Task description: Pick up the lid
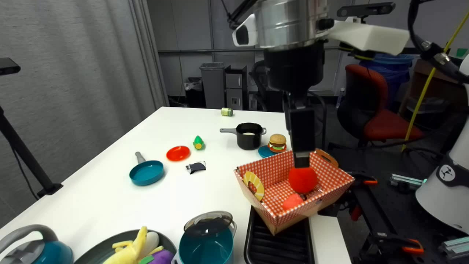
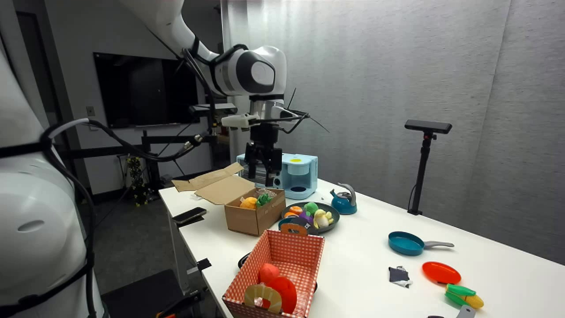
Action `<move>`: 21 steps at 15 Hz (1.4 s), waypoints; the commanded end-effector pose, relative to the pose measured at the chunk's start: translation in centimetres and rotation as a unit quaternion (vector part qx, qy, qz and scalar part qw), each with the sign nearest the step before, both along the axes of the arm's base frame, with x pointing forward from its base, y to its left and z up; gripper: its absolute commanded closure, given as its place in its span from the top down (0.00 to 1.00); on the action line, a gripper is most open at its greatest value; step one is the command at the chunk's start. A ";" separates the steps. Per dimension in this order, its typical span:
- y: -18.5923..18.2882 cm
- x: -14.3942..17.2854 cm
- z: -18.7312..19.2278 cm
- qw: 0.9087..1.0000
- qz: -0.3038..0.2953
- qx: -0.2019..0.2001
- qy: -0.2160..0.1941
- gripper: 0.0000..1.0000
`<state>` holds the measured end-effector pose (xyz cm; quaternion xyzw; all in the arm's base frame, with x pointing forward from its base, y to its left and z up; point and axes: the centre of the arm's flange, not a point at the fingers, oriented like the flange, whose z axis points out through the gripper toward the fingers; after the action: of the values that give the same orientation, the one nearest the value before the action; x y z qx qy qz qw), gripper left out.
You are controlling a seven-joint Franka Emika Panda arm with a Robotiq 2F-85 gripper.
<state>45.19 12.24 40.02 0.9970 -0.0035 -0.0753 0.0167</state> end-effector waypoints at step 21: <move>4.4 11.9 -13.1 0.989 0.148 0.016 -0.008 1.00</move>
<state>55.32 16.20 27.96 0.9901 0.1204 -0.0715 0.0064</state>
